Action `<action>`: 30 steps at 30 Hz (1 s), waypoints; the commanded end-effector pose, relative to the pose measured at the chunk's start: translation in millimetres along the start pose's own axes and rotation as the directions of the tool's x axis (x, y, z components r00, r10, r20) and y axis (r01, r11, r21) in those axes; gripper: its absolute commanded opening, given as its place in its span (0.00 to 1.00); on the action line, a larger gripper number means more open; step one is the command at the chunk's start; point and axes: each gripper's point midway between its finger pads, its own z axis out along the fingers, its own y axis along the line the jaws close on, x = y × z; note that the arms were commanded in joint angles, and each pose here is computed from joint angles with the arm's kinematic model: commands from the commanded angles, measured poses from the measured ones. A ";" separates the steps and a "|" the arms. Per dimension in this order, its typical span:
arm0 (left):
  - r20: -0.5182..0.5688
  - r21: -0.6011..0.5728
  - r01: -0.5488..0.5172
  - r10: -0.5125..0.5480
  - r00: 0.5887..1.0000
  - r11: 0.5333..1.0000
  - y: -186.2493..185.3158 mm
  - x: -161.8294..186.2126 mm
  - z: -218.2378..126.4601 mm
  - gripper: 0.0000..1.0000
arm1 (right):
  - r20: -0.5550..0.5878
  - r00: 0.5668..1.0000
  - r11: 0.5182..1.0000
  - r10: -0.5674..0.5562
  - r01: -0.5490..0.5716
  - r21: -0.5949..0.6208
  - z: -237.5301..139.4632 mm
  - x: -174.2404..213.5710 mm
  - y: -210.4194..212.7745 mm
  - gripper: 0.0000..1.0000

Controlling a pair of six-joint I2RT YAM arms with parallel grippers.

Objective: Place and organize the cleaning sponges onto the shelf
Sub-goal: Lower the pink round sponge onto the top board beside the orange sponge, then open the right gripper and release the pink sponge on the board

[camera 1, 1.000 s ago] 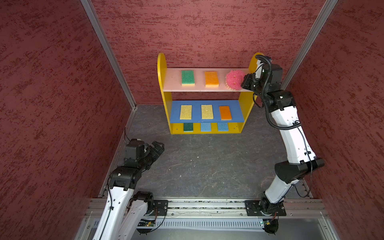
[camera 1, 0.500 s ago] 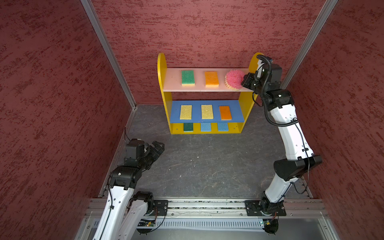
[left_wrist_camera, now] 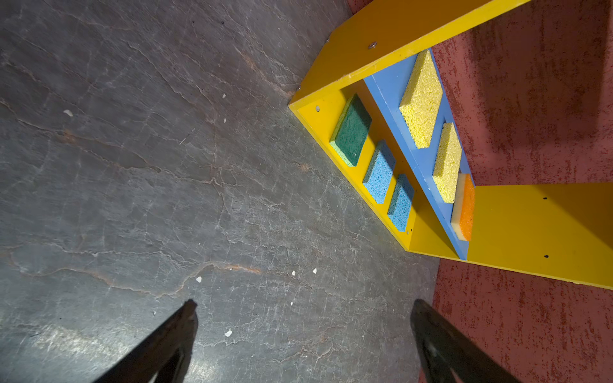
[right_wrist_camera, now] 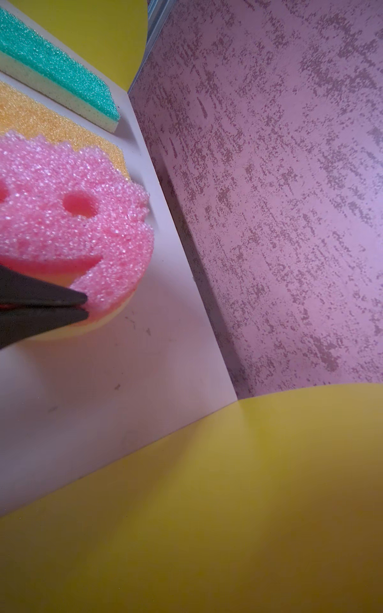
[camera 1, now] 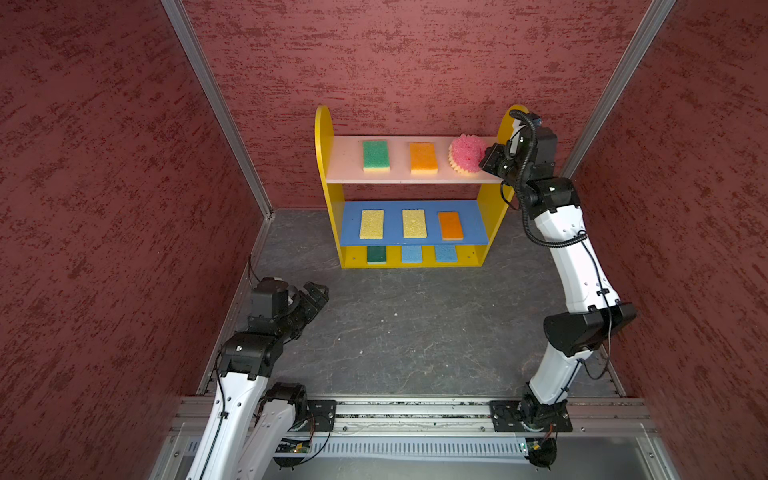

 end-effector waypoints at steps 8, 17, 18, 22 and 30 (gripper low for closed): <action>-0.008 0.014 -0.002 0.003 1.000 1.000 -1.5 -0.7 7.7 1.00 | -0.001 1.000 0.997 -0.009 0.009 0.071 7.3 5.9 -17.2 0.18; -0.009 0.018 0.007 -0.007 1.000 1.000 -1.3 -0.2 7.4 1.00 | 0.054 0.998 0.997 -0.019 0.015 0.077 -4.7 -11.4 -14.3 0.21; -0.007 0.018 0.006 -0.006 1.000 1.000 -1.4 -0.6 7.5 1.00 | 0.063 0.998 0.997 -0.020 0.015 0.076 -6.7 -14.8 -13.5 0.24; -0.008 0.020 0.006 -0.006 1.000 1.000 -2.2 -0.6 7.4 1.00 | 0.098 0.995 0.998 -0.023 0.017 0.067 -16.4 -29.7 -6.9 0.33; -0.012 0.025 0.009 -0.008 1.000 1.000 -2.0 0.5 7.5 1.00 | 0.139 0.990 1.000 -0.010 0.010 -0.005 -39.4 -51.4 12.3 0.39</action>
